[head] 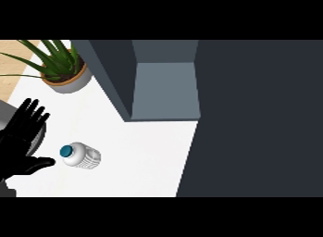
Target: Pick up the bottled water, place it into the cabinet and close the cabinet
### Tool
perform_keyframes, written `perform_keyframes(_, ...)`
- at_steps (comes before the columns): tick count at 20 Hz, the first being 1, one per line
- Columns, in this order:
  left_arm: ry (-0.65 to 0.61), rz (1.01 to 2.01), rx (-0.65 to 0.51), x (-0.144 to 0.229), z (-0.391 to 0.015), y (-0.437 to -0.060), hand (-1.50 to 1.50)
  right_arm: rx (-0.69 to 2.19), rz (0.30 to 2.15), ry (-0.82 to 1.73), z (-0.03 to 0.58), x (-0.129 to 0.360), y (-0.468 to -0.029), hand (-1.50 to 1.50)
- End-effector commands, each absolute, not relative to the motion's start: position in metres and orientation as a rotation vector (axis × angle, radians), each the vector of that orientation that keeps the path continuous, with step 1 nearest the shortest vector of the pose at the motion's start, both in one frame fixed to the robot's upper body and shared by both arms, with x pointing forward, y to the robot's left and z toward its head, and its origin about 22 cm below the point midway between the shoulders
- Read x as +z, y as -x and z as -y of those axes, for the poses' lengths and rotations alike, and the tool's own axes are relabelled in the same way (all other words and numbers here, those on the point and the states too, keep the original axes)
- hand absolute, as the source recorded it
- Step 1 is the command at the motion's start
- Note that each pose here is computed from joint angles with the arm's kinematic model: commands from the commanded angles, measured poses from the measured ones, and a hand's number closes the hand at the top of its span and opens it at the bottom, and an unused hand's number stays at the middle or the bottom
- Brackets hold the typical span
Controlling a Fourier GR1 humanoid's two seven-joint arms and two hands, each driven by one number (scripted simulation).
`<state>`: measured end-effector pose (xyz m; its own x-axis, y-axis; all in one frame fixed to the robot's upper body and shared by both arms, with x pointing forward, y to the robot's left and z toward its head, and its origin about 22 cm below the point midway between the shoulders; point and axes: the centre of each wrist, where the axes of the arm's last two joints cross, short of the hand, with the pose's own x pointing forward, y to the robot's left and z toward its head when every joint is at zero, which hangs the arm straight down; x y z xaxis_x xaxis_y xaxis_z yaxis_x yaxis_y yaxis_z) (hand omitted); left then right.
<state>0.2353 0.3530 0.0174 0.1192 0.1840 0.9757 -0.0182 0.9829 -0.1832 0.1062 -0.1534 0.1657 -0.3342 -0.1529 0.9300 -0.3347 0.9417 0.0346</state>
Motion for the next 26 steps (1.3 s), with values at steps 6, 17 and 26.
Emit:
perform_keyframes(6, 0.177, 1.427, 0.141, -0.045, -0.333, -0.239, -1.50, 0.211, 2.000, -0.265, 0.160, 0.173, -0.096, -1.50)
perform_keyframes(17, 0.185, 1.396, 0.143, -0.059, -0.326, -0.250, -1.50, 0.206, 2.013, -0.256, 0.171, 0.181, -0.087, -1.50)
perform_keyframes(26, 0.163, 1.384, 0.140, -0.102, -0.301, -0.233, -1.50, 0.198, 2.011, -0.233, 0.171, 0.188, -0.092, -1.50)
